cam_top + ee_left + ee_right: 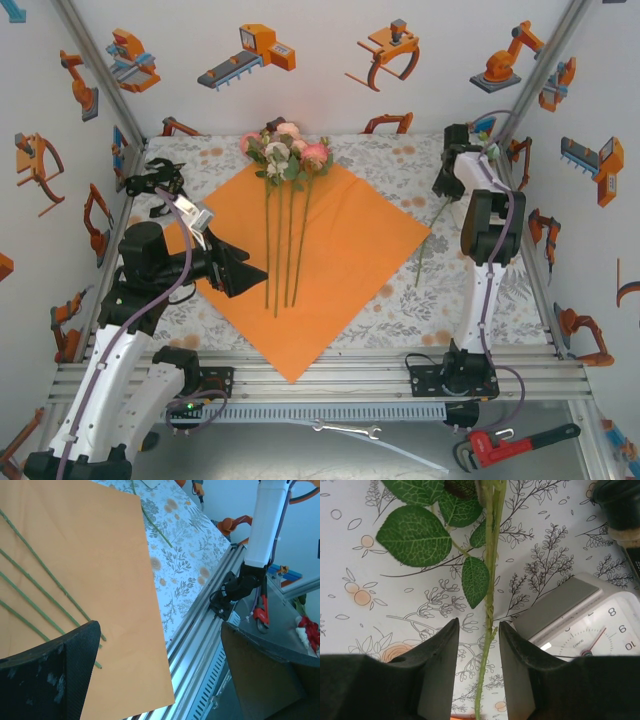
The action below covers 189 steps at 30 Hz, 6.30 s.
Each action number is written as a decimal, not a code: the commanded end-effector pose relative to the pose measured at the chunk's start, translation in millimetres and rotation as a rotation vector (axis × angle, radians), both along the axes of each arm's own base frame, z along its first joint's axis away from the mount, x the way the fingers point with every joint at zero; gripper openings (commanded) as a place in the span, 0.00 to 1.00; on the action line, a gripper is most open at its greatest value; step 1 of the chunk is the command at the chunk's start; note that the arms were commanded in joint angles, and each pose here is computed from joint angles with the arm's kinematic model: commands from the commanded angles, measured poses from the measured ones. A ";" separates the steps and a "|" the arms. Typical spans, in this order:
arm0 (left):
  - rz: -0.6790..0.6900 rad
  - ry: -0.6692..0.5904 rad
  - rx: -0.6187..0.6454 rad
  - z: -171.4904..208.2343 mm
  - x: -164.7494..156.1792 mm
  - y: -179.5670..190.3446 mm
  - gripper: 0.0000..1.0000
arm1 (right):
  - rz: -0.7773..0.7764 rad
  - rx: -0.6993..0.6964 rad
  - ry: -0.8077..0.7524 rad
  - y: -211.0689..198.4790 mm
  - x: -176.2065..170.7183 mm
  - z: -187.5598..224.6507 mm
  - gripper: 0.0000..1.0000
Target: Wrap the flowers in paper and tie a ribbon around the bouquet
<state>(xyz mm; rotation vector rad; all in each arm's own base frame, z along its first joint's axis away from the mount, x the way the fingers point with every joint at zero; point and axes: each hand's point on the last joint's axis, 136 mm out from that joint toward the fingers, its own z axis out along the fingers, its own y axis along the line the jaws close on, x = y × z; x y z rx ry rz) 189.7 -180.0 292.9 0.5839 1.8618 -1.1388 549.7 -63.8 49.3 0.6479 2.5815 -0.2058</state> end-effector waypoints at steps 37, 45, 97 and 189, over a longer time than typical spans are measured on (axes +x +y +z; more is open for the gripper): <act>0.051 0.015 0.043 -8.3 8.3 5.1 0.97 | 0.407 0.377 -0.299 283.7 -40.4 120.8 0.00; 0.054 0.021 0.046 -10.4 9.5 5.4 0.97 | 0.363 0.478 -0.255 357.7 -28.6 69.8 0.00; 1.092 0.947 0.096 -244.4 9.2 120.3 0.71 | 0.303 0.530 -0.159 256.8 -249.9 50.4 0.46; 0.200 0.102 0.357 -73.2 17.4 -22.7 0.98 | 1.582 0.705 -0.131 337.9 -342.6 72.7 0.00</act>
